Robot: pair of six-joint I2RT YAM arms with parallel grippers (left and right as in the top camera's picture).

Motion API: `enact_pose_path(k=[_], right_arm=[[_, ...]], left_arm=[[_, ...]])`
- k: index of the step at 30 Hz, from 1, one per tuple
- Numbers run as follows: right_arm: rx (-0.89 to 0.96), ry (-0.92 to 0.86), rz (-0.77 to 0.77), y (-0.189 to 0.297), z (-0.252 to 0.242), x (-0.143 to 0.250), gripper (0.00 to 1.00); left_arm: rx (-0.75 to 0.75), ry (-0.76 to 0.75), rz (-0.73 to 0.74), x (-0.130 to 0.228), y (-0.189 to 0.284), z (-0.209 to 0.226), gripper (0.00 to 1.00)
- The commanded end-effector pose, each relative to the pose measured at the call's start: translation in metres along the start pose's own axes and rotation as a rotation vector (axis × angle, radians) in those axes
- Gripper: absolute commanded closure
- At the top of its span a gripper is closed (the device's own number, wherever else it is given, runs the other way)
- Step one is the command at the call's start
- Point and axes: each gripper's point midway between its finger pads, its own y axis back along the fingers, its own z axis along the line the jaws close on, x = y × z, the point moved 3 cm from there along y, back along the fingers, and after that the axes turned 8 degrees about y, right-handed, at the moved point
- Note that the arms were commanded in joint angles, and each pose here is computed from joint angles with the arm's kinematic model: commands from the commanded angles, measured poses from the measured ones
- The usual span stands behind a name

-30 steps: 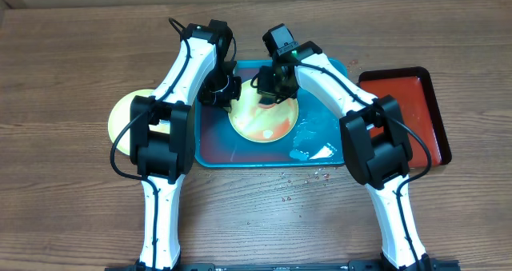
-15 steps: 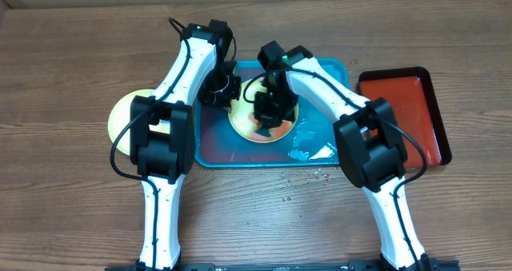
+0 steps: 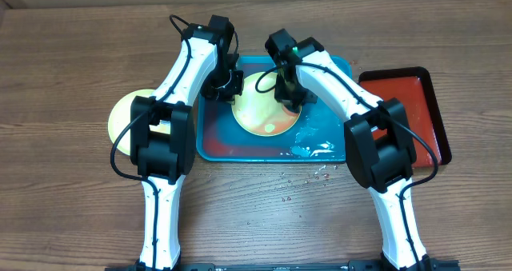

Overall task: Clean dirty plates on tray and stack at the side
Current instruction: 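Scrub the second yellow plate with the sponge while the left gripper holds it, then lift the second yellow plate with the left gripper, tilting it up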

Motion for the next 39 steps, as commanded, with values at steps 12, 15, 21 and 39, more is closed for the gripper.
enact_pose_path(k=[12, 15, 21, 39], right_arm=[[-0.186, -0.105, -0.337, 0.202, -0.049, -0.033, 0.96], [-0.302, -0.109, -0.334, 0.232, -0.066, -0.024, 0.96], [-0.430, -0.135, -0.330, 0.264, -0.113, -0.013, 0.96], [-0.349, -0.274, -0.257, 0.249, -0.188, -0.005, 0.96]], left_arm=[[-0.021, -0.042, -0.199, -0.005, 0.080, -0.003, 0.96], [-0.063, -0.049, -0.260, 0.001, 0.108, -0.002, 0.96], [-0.246, -0.038, -0.358, 0.019, 0.148, 0.003, 0.96], [-0.923, -0.034, -0.882, 0.073, 0.220, -0.056, 0.96]])
